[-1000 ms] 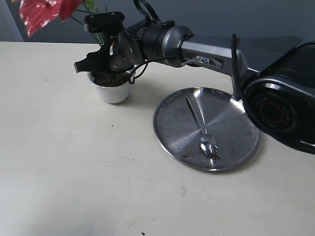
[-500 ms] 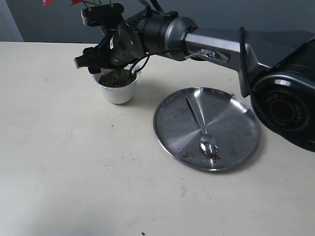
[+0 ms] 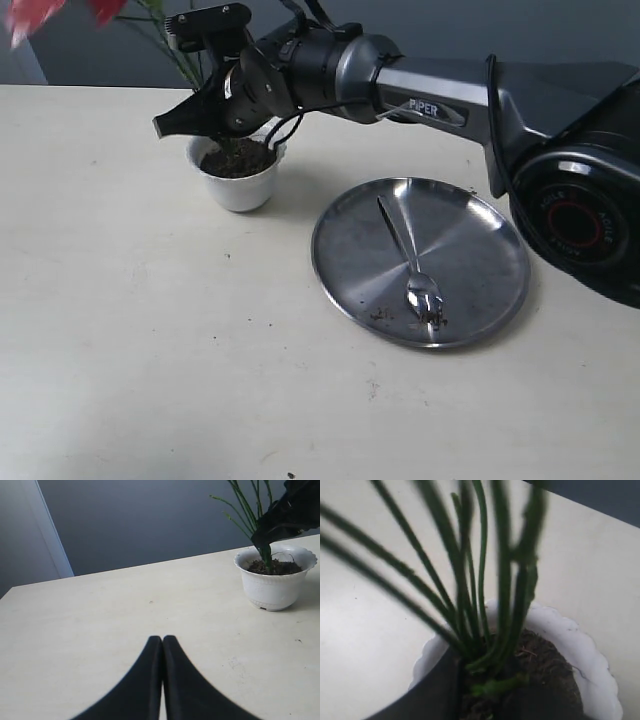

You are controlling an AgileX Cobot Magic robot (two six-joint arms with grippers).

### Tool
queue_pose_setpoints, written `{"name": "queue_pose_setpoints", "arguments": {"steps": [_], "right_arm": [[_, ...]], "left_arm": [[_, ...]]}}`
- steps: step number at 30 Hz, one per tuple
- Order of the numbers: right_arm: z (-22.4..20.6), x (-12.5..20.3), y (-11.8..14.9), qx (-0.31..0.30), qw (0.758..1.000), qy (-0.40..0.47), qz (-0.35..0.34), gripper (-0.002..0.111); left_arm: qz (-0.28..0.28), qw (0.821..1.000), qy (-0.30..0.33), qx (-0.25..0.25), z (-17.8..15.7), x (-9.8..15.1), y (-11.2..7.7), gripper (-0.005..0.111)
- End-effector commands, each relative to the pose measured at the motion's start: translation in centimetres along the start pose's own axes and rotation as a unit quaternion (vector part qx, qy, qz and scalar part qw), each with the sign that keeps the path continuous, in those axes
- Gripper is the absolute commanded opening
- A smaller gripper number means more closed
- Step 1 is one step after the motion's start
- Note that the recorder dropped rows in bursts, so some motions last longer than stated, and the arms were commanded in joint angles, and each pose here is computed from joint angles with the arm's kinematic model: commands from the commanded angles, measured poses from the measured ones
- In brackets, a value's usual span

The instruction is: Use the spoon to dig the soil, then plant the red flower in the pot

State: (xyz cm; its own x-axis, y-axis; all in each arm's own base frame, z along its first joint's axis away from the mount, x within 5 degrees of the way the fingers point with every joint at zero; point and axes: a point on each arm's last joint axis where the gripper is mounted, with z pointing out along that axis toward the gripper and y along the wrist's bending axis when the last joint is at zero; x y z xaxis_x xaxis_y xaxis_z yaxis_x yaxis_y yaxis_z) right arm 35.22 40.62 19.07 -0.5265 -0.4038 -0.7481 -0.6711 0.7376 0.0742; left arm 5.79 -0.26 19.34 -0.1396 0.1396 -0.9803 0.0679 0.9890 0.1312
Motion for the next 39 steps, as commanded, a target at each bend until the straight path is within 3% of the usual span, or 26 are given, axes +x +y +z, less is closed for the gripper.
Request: {"name": "queue_pose_setpoints", "arguments": {"steps": [1,27,39], "right_arm": [[-1.0,-1.1,-0.1,-0.002,1.0,-0.023,0.002,-0.001],[-5.2,-4.3,-0.3,0.005,0.998,-0.067,-0.016,-0.001],[-2.3,-2.3,-1.6,0.004,0.998,-0.058,0.007,-0.001]], "left_arm": [[-0.002,1.0,-0.006,-0.002,0.0,0.0,0.0,0.0],[-0.002,1.0,-0.006,-0.002,0.0,0.0,0.0,0.0],[-0.002,1.0,-0.004,-0.002,0.0,0.0,0.0,0.0]]}}
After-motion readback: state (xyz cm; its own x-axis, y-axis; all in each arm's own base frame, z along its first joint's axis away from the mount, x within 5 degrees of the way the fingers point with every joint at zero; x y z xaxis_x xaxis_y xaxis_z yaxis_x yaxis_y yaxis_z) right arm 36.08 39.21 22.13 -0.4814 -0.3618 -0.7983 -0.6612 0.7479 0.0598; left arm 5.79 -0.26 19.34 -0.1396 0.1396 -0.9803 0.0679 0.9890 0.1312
